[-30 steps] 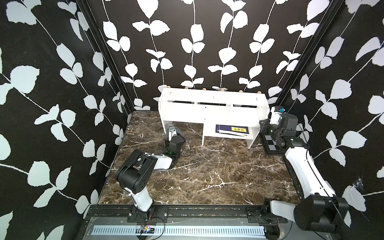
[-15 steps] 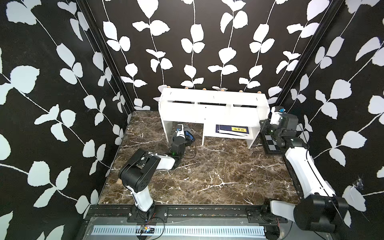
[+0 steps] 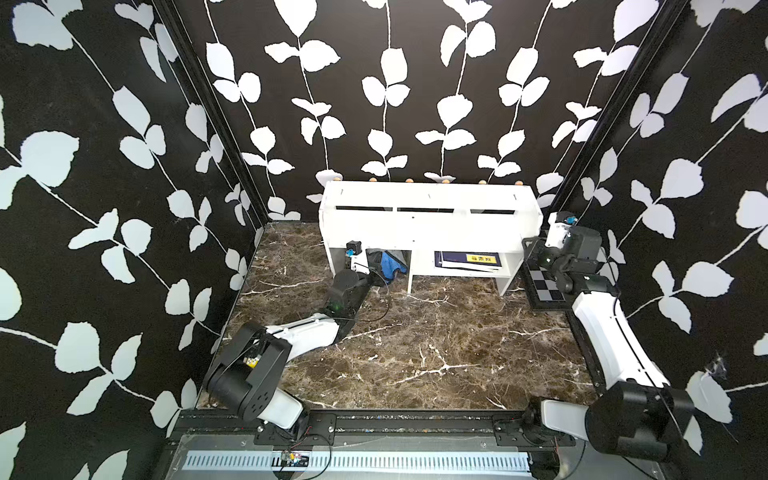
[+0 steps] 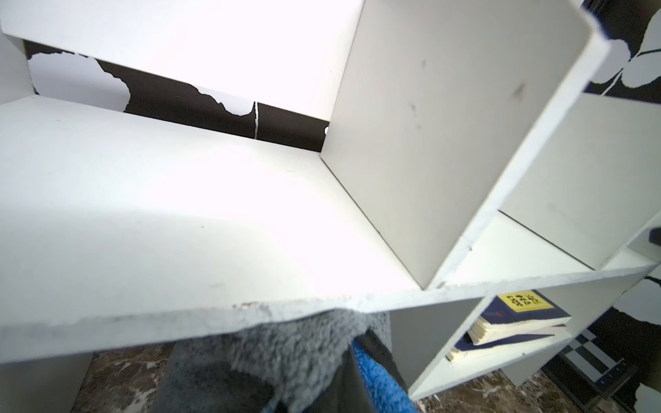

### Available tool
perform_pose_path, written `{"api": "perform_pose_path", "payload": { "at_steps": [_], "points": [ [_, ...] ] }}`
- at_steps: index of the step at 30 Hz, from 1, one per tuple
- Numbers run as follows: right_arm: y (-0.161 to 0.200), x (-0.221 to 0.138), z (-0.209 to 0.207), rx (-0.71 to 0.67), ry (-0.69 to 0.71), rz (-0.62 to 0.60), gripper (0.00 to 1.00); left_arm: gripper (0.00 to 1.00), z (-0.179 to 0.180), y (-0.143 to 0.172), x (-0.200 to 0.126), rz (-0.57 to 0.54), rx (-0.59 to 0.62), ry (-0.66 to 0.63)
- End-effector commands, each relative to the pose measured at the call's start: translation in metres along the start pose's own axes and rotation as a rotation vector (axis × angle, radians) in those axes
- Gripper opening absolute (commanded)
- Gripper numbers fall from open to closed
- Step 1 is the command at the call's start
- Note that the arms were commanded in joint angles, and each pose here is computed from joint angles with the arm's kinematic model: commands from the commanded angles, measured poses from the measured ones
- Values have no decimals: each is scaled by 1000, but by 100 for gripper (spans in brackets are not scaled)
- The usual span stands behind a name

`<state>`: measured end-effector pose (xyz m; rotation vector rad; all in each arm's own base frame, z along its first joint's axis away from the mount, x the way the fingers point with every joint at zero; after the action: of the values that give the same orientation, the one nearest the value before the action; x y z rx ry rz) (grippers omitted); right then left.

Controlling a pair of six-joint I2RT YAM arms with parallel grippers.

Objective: Wipe the bookshelf clean with a cloth
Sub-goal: Wipe the dust from the shelf.

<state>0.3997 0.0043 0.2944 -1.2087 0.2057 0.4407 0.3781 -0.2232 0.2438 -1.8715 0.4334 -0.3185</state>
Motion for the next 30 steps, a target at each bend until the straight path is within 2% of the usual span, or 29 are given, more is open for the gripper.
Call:
{"api": "perform_pose_path", "payload": {
  "at_steps": [1,3,6,12,16,19,22,24,27,30],
  "points": [
    [-26,-21,28,110,-106,-83,51,0,-14,-22,-13,8,30,36],
    [-13,-21,29,100,-81,-50,59,0,-19,-33,-23,29,41,47],
    [11,-23,30,21,17,9,65,0,-22,-43,-46,49,72,46],
    [37,-44,25,-31,150,36,70,0,-11,-61,-102,78,100,-31],
    [44,-58,51,-93,114,24,70,0,1,-104,-119,7,111,-160],
    [53,-65,80,-120,33,17,71,0,-12,-152,-107,-29,147,-171],
    [51,-70,94,-166,34,1,71,0,-30,-180,-81,-40,133,-128],
    [46,-72,98,-174,36,3,70,0,-29,-192,-63,-53,118,-148],
    [40,-76,107,-181,-4,1,70,0,-18,-197,-38,-48,114,-191],
    [34,-83,112,-190,-30,-13,70,0,-4,-178,-13,22,130,-241]
  ]
}}
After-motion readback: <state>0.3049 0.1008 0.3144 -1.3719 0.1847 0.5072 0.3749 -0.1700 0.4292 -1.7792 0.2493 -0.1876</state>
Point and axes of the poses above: each gripper's point midway between its finger pads, its own x axis out along the fingers, its own z axis along the line the jaws close on, y = z × x, the point moved 1 cm from there along -x, back along the fingers, and after that the axes turned 3 degrees about -x, right-handed, at the moved point
